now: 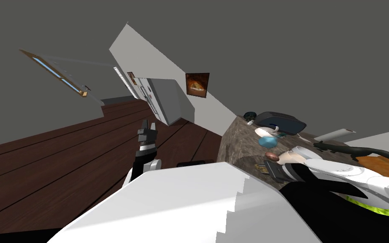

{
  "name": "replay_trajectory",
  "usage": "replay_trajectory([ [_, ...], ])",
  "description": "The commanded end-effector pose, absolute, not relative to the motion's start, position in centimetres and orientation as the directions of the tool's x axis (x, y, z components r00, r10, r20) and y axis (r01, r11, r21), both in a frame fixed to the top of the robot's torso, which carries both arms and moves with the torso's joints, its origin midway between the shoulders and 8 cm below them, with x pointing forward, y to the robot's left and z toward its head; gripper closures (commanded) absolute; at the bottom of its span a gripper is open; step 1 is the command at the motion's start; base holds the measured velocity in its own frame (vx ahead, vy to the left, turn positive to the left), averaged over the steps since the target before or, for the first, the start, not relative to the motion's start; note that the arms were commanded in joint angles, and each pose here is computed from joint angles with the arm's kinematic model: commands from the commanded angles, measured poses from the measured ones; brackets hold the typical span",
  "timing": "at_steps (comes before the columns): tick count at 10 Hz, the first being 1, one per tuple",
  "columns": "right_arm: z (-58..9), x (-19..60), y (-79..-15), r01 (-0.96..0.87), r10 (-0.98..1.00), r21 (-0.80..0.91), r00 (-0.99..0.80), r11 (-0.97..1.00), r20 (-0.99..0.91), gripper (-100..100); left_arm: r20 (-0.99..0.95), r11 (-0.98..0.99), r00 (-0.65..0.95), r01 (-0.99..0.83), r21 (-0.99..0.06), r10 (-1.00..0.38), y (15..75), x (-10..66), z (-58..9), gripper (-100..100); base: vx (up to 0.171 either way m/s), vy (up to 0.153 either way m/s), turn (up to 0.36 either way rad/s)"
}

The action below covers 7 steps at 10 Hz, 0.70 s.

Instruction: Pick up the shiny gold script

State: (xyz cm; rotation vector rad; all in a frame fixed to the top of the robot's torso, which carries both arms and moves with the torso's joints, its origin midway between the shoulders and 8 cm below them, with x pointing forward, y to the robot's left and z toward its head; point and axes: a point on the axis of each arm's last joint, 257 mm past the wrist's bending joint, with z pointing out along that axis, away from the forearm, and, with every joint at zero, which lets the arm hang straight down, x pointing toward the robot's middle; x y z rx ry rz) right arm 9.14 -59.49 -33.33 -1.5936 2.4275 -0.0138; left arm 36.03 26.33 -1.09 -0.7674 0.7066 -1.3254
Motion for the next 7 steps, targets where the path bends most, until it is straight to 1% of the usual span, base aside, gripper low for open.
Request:
replay_trajectory([
  [1,-33.3,9.9,-59.2,-0.896,-0.898,-0.136,-0.395,0.423,-0.193,100,-0.017,0.08,0.115,0.568,-0.819,-0.993,26.3,36.0,-1.1,0,-0.085,-0.031,0.043],
  [6,-32.5,13.6,-57.5,-0.893,-0.898,-0.144,-0.396,0.425,-0.194,100,-0.017,0.08,0.115,0.568,-0.819,-0.993,26.3,36.0,-1.1,0,-0.103,-0.022,0.054],
  [7,-32.5,13.6,-57.5,-0.883,-0.886,-0.139,-0.419,0.448,-0.197,100,-0.017,0.08,0.115,0.568,-0.819,-0.993,26.3,36.0,-1.1,0,-0.089,-0.021,0.046],
])
